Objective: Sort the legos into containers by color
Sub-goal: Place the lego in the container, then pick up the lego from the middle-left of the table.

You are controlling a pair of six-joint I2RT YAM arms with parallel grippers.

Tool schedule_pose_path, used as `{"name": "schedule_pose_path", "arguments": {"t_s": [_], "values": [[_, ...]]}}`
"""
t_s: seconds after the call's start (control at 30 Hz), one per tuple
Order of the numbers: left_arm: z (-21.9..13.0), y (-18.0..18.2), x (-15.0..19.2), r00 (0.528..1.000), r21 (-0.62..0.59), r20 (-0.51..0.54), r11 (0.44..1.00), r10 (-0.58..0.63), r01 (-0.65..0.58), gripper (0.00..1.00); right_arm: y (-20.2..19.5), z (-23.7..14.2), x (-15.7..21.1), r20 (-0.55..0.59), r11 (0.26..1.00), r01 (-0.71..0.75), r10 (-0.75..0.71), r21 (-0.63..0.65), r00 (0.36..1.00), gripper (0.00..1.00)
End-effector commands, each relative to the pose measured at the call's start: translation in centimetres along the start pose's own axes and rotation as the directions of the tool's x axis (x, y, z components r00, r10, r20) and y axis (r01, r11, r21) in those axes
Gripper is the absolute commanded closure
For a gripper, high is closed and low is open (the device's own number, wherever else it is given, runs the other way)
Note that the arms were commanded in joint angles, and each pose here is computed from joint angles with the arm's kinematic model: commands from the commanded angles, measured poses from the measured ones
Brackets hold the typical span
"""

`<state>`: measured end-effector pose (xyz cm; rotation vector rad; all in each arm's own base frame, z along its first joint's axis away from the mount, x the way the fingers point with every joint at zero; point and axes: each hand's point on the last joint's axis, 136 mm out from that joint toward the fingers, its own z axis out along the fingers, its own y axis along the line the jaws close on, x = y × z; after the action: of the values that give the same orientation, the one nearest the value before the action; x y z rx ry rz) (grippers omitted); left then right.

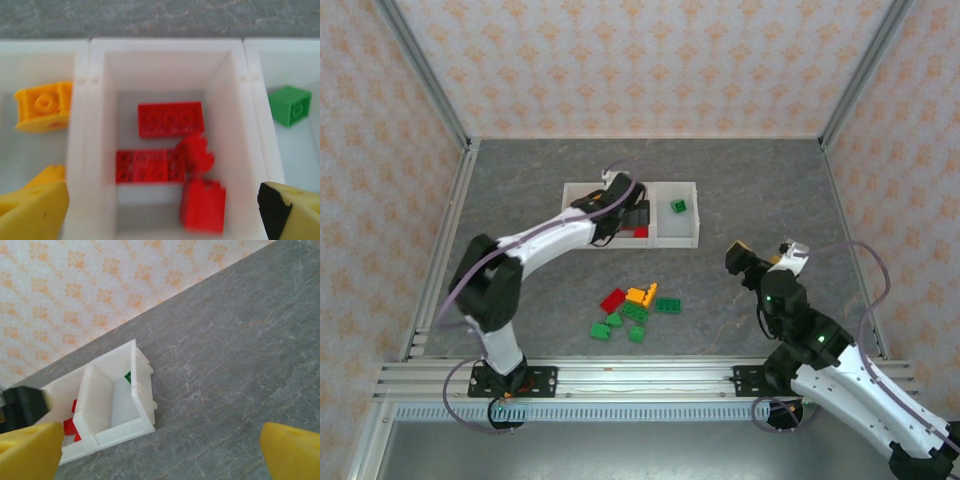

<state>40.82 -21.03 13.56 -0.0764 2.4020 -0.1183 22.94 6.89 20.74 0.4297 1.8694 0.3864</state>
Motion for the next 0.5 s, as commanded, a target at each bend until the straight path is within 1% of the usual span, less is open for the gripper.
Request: {"name": "schedule_pose_path", "arguments": {"t_s": [0.0,0.17,0.23,0.37,0.43,0.47], "values": [[-2.7,-0.9,3.9,0.998,0.133,-0.055,0.991,0.005,0.002,0.01,0.6,0.9,1.0,-0.012,1.000,0.002,-0.003,-0.022,1.000,0.00],[-4.8,-1.9,11.0,0.979,0.195,-0.151,0.975,0.138,-0.108,0.01,1.3,2.1,1.3,-0.022,1.000,0.016,-0.016,-0.012,1.000,0.00],[-5.1,-2.4,13.1,0.966,0.207,-0.179,0.967,0.189,-0.151,0.01,1.8,2.7,1.5,-0.041,1.000,0.018,-0.018,-0.012,0.999,0.00],[-4.6,-1.8,14.9,0.951,0.178,-0.216,0.966,0.222,-0.185,0.01,3.0,4.3,3.0,-0.141,1.000,-0.022,0.020,-0.015,0.990,0.00],[-4.3,-1.2,15.1,0.951,0.155,-0.209,0.968,0.227,-0.196,0.01,3.5,5.1,4.2,-0.204,0.999,-0.041,0.039,-0.004,0.978,0.00],[-4.3,-1.2,15.2,0.951,0.162,-0.202,0.966,0.233,-0.202,0.01,3.7,5.6,4.9,-0.240,0.999,-0.041,0.040,0.004,0.970,0.00]]}}
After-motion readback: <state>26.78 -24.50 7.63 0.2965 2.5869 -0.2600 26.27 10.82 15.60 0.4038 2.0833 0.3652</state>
